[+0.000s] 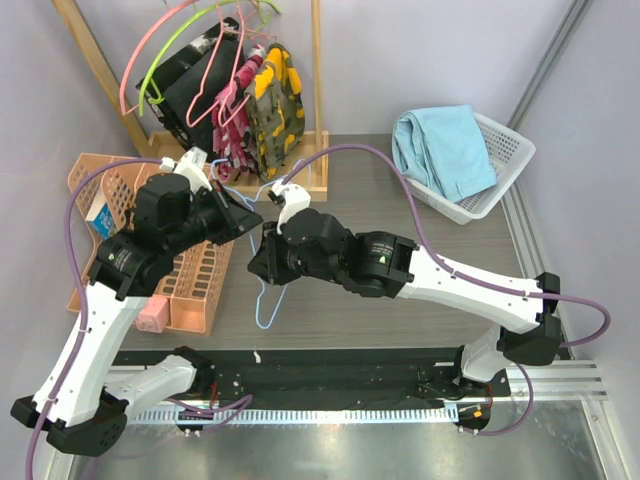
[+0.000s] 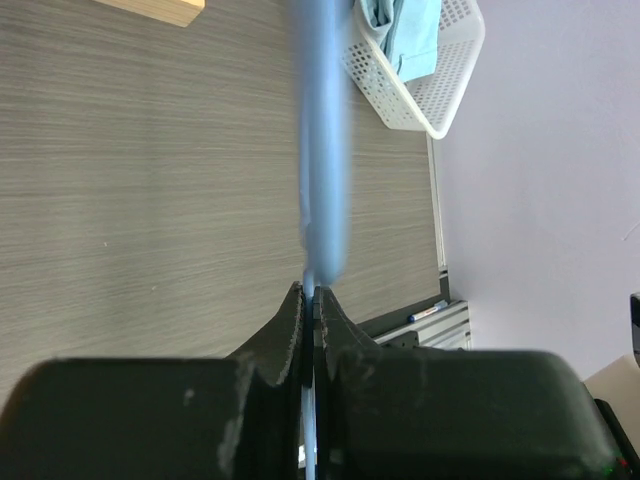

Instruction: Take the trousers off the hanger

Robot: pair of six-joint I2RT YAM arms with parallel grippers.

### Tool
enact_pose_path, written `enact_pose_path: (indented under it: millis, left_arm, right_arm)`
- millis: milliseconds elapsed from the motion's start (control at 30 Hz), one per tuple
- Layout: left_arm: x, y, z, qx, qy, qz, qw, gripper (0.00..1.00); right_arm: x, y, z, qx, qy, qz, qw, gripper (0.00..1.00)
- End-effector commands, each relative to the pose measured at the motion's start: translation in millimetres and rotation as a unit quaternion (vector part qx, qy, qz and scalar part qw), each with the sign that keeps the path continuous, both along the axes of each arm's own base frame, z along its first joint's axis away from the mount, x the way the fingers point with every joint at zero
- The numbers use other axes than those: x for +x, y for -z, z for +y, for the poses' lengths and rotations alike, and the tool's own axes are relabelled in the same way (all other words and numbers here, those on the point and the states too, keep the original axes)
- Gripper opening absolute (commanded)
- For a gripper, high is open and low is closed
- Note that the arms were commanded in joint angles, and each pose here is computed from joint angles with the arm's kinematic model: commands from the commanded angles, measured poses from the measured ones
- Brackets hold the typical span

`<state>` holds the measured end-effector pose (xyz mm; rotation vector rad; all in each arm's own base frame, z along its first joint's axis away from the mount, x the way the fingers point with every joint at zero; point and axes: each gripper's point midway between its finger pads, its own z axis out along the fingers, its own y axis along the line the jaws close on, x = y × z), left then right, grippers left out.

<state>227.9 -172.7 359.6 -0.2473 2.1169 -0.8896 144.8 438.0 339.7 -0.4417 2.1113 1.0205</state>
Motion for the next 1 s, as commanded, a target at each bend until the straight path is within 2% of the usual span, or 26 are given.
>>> enact_pose_path:
  millis: [0,33,100,133,200,233,300,333,433,633,667,700,967]
  left_arm:
    - [1,-15,-4,-0.015,0.009,-0.017,1.0,0.0]
    - [1,-16,-4,-0.017,0.01,-0.019,1.0,0.0]
    - [-1,-18,-6,-0.022,0.017,-0.022,0.999,0.01]
    - [0,-21,-8,-0.026,0.019,-0.027,0.999,0.03]
    - [-4,-26,-10,-0.036,0.028,-0.034,0.998,0.16]
    - [-4,-29,-11,-0.041,0.032,-0.04,0.998,0.26]
    - [-9,-33,-12,-0.047,0.041,-0.048,0.997,0.35]
    - [-10,-35,-12,-0.048,0.042,-0.053,0.997,0.44]
    - [-18,-40,-8,-0.049,0.046,-0.066,0.996,0.53]
    - [-36,-54,4,-0.053,0.041,-0.097,0.993,0.57]
    - [-38,-55,6,-0.052,0.04,-0.099,0.993,0.57]
    - [-41,-56,8,-0.053,0.04,-0.102,0.993,0.57]
    - [-57,-43,16,-0.073,0.029,-0.095,0.992,0.53]
  right_arm:
    - [7,-29,2,0.061,0.006,0.003,0.998,0.06]
    - [4,-22,0,0.064,-0.003,0.018,0.998,0.01]
    - [11,-26,0,0.1,0.0,0.039,0.994,0.01]
    - [12,-14,-3,0.099,0.0,0.052,0.994,0.01]
    - [11,-23,-8,0.133,-0.011,0.066,0.989,0.01]
    - [16,-17,-13,0.131,-0.005,0.07,0.989,0.01]
    - [12,-25,-19,0.145,-0.02,0.073,0.987,0.01]
    - [16,-24,-24,0.146,-0.017,0.075,0.986,0.01]
    - [15,-31,-35,0.162,-0.023,0.08,0.983,0.01]
    - [29,-46,-58,0.209,-0.033,0.096,0.973,0.01]
    - [42,-55,-63,0.228,-0.027,0.089,0.969,0.01]
    - [39,-62,-63,0.239,-0.046,0.091,0.966,0.01]
    - [104,-103,-70,0.29,-0.05,0.084,0.952,0.01]
